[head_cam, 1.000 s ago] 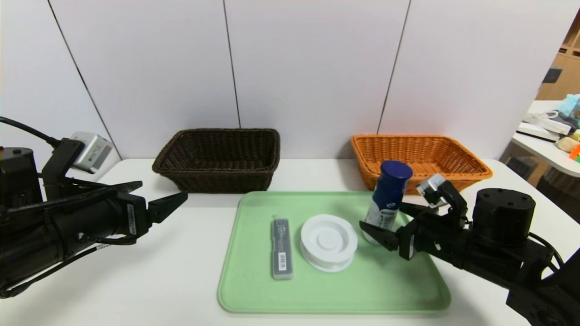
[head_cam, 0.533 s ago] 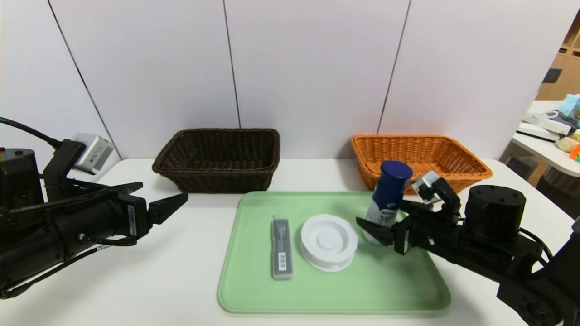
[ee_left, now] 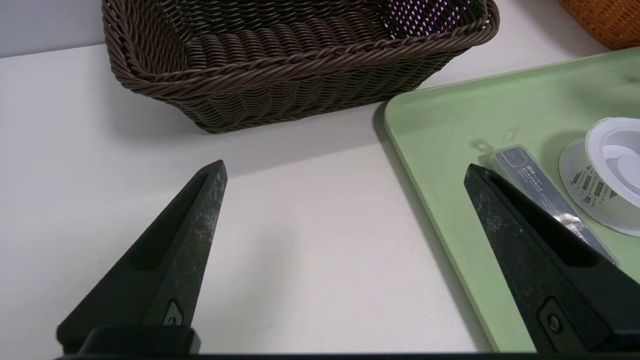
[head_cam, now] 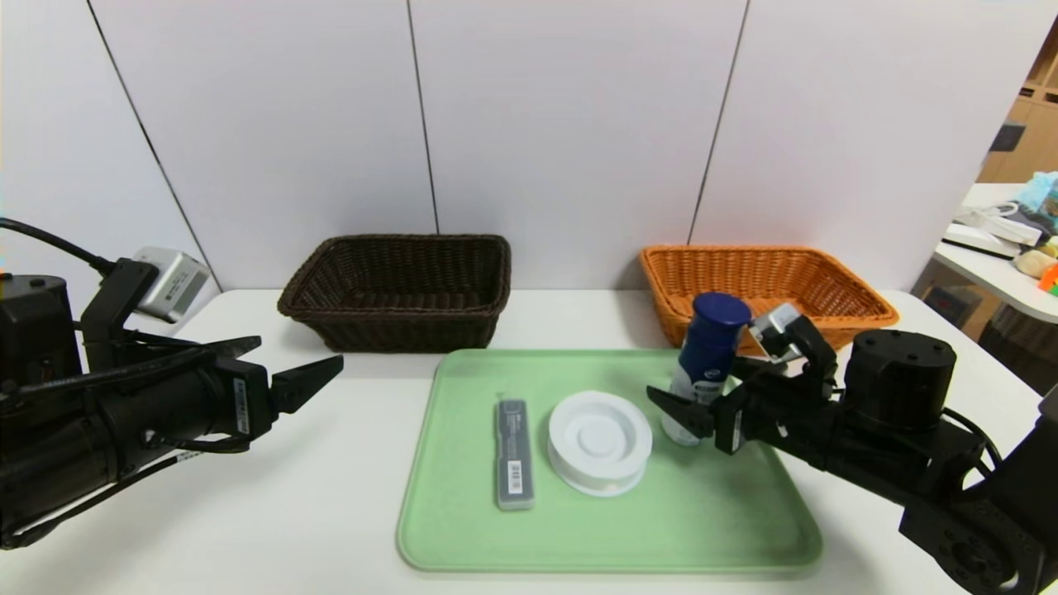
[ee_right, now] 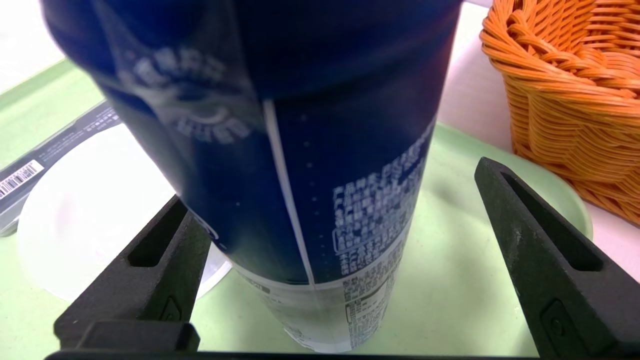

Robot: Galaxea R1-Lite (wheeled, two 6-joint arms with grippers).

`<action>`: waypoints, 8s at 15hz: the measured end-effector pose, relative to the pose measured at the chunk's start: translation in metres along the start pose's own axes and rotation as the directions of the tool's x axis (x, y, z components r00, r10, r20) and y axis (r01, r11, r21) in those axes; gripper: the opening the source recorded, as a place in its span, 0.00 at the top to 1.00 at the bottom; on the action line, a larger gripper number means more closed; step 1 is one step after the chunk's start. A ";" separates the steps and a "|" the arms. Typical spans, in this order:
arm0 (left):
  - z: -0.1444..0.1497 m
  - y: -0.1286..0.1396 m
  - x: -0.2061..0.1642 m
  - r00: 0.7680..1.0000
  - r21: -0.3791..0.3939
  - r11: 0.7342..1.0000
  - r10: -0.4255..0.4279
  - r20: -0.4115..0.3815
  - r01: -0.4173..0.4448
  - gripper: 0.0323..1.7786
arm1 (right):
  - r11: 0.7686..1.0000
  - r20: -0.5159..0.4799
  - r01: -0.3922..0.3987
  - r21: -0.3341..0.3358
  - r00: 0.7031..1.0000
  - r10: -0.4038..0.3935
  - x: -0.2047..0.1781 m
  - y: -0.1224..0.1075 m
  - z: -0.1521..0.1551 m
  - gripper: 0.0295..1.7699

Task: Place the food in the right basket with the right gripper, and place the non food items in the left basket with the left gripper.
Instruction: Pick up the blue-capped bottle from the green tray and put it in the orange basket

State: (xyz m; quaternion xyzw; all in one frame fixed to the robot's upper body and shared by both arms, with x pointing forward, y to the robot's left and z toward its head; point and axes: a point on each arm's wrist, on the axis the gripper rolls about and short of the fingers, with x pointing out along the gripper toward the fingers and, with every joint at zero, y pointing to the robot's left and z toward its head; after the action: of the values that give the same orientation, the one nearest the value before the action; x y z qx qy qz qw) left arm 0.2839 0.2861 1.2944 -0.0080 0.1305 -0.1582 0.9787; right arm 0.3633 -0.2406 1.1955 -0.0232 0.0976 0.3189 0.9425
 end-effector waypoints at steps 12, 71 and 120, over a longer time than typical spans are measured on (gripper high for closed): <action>-0.002 0.000 0.000 1.000 -0.001 1.000 0.001 -0.008 -0.001 0.05 | 1.000 0.017 -0.001 -0.002 1.000 0.001 0.000 0.000 0.002 0.04; -0.008 -0.007 0.012 0.999 0.011 1.000 -0.011 -0.052 0.012 0.05 | 0.909 0.134 0.363 0.206 0.909 -0.394 0.015 -0.098 0.159 0.55; -0.002 -0.006 0.035 0.998 0.009 1.000 -0.014 -0.065 0.015 0.05 | 0.862 0.001 0.465 0.202 0.880 -0.475 0.062 -0.162 0.063 0.29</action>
State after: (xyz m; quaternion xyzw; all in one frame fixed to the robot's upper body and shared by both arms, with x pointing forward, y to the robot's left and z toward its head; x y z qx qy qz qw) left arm 0.3131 0.2693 1.2838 0.0010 0.1615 -0.1660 0.9728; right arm 0.5205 -0.3260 1.2420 0.0545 0.0959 0.0689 0.9915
